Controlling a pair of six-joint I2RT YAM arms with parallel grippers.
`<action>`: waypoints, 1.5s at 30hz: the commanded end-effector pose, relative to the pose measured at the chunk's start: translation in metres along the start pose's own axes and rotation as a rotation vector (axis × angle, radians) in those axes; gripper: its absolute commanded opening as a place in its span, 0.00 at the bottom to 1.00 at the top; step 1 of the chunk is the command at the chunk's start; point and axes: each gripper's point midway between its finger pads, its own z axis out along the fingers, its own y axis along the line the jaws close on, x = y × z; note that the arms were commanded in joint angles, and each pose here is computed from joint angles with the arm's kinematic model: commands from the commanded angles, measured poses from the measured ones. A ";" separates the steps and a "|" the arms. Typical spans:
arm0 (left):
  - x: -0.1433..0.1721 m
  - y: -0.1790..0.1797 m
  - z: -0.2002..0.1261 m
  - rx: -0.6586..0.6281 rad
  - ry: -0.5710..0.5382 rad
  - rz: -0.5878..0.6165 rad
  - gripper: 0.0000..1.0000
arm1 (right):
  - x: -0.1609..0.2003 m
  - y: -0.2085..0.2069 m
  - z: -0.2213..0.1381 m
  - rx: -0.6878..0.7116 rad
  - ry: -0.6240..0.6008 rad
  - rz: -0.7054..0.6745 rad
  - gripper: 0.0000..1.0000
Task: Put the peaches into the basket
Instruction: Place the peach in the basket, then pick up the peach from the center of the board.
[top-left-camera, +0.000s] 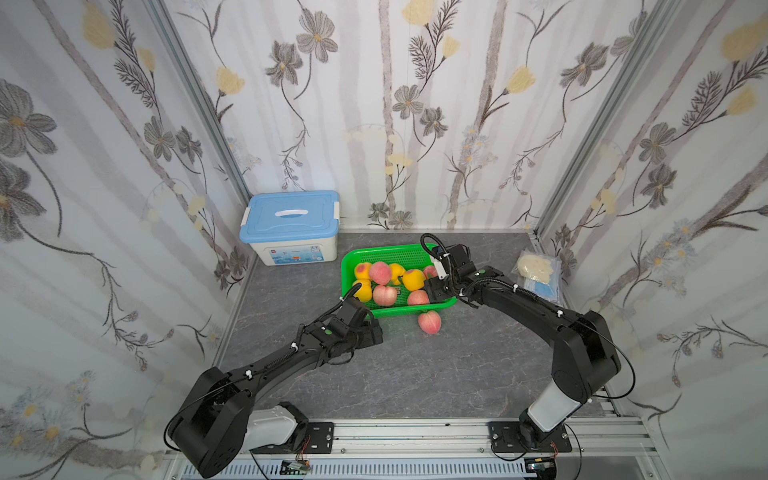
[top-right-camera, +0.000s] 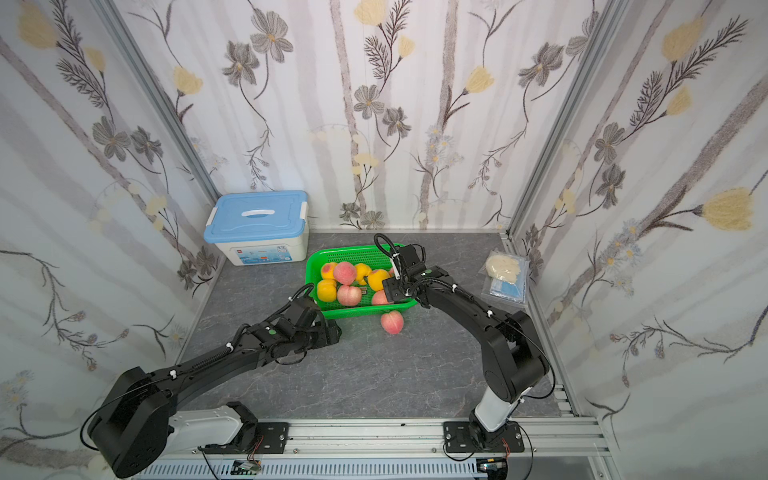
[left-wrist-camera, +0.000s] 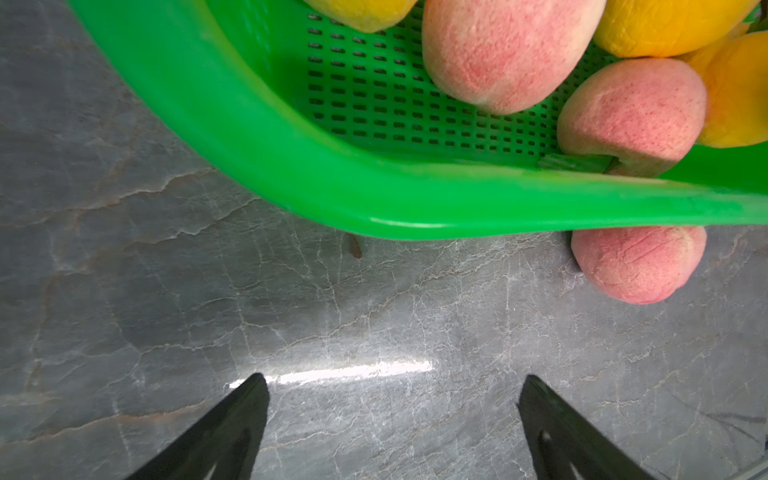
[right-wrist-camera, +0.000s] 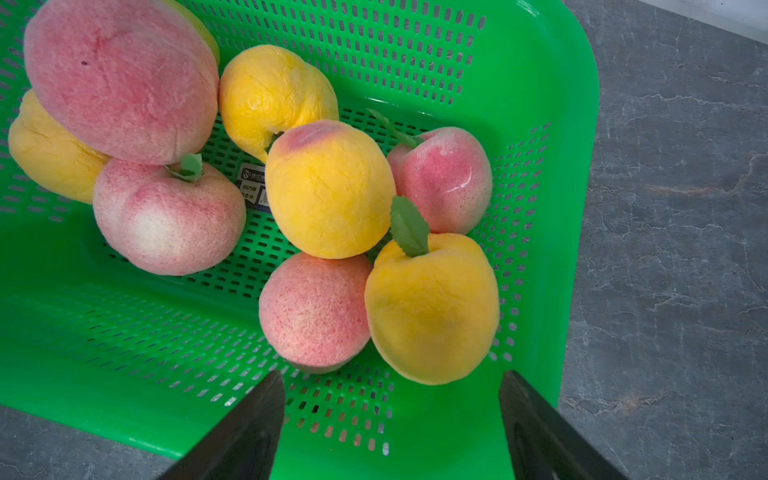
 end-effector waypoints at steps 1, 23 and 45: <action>-0.003 -0.002 -0.001 0.005 -0.011 -0.005 0.96 | 0.002 0.003 -0.007 -0.022 -0.002 0.002 0.82; -0.005 -0.014 0.007 0.036 -0.019 0.000 0.96 | 0.067 -0.027 -0.072 0.030 -0.075 0.072 0.83; -0.012 -0.093 0.026 0.075 -0.038 0.117 0.96 | 0.156 -0.052 -0.058 0.097 -0.055 0.164 0.85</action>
